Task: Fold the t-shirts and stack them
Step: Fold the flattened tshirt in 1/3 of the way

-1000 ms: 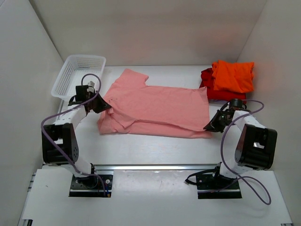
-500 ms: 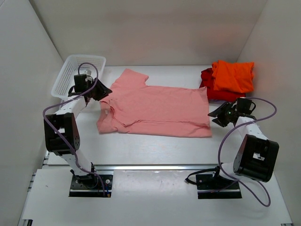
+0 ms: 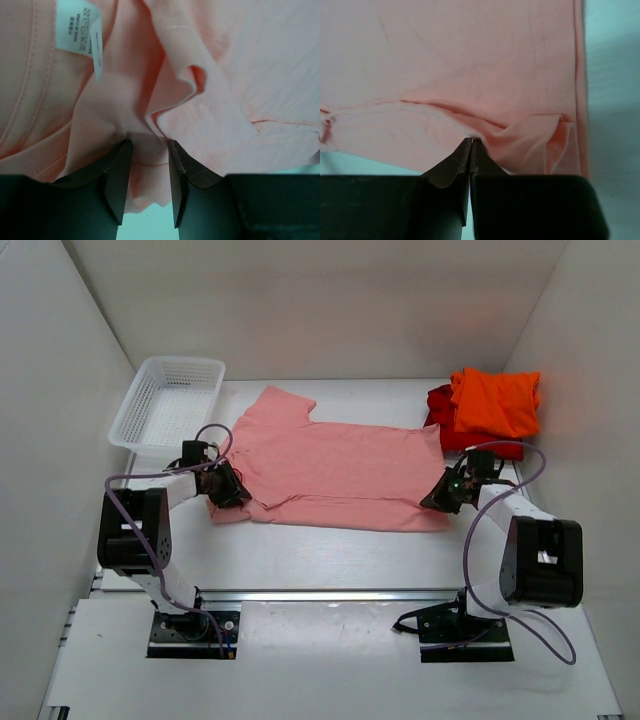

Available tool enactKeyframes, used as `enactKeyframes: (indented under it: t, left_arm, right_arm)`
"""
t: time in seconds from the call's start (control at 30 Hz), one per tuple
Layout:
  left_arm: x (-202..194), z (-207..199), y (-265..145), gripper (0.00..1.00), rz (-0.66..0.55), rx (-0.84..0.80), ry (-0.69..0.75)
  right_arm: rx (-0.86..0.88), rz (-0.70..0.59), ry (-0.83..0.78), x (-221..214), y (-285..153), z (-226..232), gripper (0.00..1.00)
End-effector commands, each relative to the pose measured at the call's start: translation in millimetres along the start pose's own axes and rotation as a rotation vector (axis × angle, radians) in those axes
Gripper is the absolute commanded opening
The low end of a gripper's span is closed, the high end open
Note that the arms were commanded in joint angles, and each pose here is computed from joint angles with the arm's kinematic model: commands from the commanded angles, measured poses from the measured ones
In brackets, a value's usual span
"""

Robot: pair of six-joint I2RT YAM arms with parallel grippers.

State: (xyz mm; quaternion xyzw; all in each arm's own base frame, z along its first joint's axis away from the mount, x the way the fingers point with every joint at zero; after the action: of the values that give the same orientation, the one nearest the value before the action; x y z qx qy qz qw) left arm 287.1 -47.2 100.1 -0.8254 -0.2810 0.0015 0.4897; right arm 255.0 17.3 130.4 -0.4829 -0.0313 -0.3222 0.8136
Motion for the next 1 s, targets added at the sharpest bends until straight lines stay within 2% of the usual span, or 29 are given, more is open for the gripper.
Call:
enactKeyframes:
  t: [0.0,0.1,0.3,0.37,0.47,0.63,0.8,0.9,0.97]
  left_arm:
    - [1,4,6,0.47,0.066,0.122,0.075]
    - [-6,10,7,0.44,0.159,0.191,0.113]
    - [-27,18,-6,0.40,0.276,0.255,0.180]
    - [-35,21,-10,0.38,0.313,0.271,0.194]
    - [-50,24,-17,0.37,0.350,0.281,0.223]
    - [-65,30,-30,0.36,0.417,0.321,0.254]
    - [-66,23,-47,0.35,0.430,0.296,0.265]
    - [-60,16,-60,0.37,0.390,0.267,0.271]
    - [-49,6,-71,0.37,0.328,0.227,0.272]
  right_arm:
    - [-0.127,0.079,-0.006,-12,16,-16,0.00]
    - [-0.219,0.172,0.004,-17,16,-26,0.00]
    - [-0.332,0.279,-0.007,-15,5,-39,0.00]
    - [-0.348,0.270,-0.013,-13,1,-43,0.00]
    - [-0.359,0.151,-0.048,3,-4,-40,0.03]
    - [-0.430,0.227,-0.061,9,-11,-44,0.03]
    - [-0.458,0.294,-0.093,-11,-14,-46,0.03]
    - [-0.447,0.277,-0.112,-11,-25,-42,0.03]
    - [-0.414,0.217,-0.147,-3,-34,-28,0.03]
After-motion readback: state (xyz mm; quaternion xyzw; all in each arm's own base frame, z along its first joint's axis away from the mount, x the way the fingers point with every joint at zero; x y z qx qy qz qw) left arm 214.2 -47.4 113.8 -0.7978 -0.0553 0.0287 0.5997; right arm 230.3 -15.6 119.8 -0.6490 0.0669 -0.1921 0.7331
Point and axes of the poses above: each gripper's point midway between its finger pads, its own y axis out along the fingers, its own z axis along the line the jaws close on, x = y × z, the point moved 10 cm from there along -y, back along the fingers, and after that the axes turned 1 degree about -y, right-handed, at the moved point
